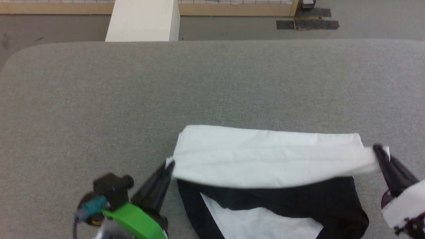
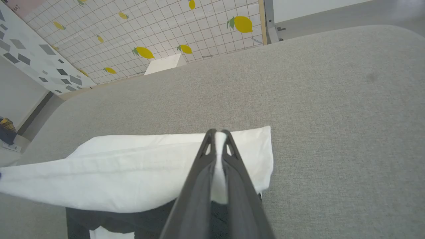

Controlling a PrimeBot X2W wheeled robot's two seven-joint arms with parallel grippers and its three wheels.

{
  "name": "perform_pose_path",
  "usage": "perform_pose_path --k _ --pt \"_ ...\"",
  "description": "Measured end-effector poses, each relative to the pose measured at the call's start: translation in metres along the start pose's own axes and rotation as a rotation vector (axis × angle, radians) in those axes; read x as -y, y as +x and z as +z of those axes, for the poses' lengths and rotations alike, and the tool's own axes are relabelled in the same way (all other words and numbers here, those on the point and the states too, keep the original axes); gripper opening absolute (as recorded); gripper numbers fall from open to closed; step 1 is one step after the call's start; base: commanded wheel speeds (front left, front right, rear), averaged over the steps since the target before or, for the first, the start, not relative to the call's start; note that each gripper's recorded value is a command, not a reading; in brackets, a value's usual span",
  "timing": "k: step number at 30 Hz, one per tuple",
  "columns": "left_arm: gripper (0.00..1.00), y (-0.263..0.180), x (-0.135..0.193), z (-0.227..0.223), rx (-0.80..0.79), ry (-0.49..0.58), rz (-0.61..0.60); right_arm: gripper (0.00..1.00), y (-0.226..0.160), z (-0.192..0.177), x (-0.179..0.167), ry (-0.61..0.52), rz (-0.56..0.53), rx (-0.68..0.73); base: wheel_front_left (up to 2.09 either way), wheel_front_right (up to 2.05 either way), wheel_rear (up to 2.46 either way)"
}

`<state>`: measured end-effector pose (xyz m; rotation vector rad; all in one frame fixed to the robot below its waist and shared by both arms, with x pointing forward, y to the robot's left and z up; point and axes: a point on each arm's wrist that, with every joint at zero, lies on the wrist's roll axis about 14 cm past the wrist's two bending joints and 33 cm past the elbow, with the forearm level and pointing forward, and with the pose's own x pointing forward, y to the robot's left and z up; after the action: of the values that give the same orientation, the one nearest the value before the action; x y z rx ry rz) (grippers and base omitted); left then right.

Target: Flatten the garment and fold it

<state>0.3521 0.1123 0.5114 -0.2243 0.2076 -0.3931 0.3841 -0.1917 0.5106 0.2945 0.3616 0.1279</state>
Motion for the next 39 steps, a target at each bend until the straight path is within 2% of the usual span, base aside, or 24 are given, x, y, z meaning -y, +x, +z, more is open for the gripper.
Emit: perform_pose_path --k 12,17,18,21,23,24,25,26,27,33,36,39 --pt "0.0 -0.045 0.006 -0.061 -0.125 -0.21 0.095 0.0 -0.043 -0.065 0.018 0.108 -0.079 -0.139 0.0 0.0 0.0" --pt "0.0 -0.054 0.014 -0.076 -0.189 -0.236 0.068 0.0 -0.054 -0.086 0.015 0.117 -0.079 -0.205 0.0 0.0 0.0" --pt "0.0 -0.055 0.015 -0.08 -0.204 -0.237 0.061 0.03 -0.054 -0.09 0.012 0.116 -0.07 -0.218 0.0 0.0 0.0" --pt "0.01 -0.059 0.02 -0.097 -0.272 -0.227 0.04 0.27 -0.056 -0.101 0.006 0.094 -0.046 -0.274 0.0 0.0 0.0" --pt "0.22 -0.062 0.023 -0.107 -0.312 -0.225 0.032 0.36 -0.061 -0.11 0.007 0.084 -0.042 -0.317 0.0 0.0 0.0" --pt "0.37 -0.063 0.024 -0.113 -0.337 -0.225 0.029 0.43 -0.064 -0.113 0.008 0.084 -0.048 -0.333 0.0 0.0 0.0" --pt "0.46 -0.065 0.025 -0.117 -0.351 -0.225 0.028 0.55 -0.066 -0.115 0.009 0.082 -0.05 -0.344 0.0 0.0 0.0" --pt "0.7 -0.067 0.026 -0.121 -0.37 -0.225 0.026 0.92 -0.068 -0.118 0.01 0.079 -0.051 -0.361 0.0 0.0 0.0" --pt "1.0 -0.068 0.026 -0.123 -0.376 -0.223 0.025 1.0 -0.07 -0.119 0.011 0.078 -0.052 -0.37 0.0 0.0 0.0" --pt "1.0 -0.063 0.019 -0.109 -0.314 -0.228 0.045 1.0 -0.077 -0.114 0.017 0.064 -0.064 -0.376 0.0 0.0 0.0" --pt "1.0 -0.058 0.009 -0.086 -0.217 -0.236 0.076 1.0 -0.078 -0.101 0.022 0.055 -0.078 -0.338 0.0 0.0 0.0" --pt "1.0 -0.054 -0.009 -0.057 -0.089 -0.192 0.131 1.0 -0.077 -0.083 0.037 0.045 -0.126 -0.264 0.0 0.0 0.0"
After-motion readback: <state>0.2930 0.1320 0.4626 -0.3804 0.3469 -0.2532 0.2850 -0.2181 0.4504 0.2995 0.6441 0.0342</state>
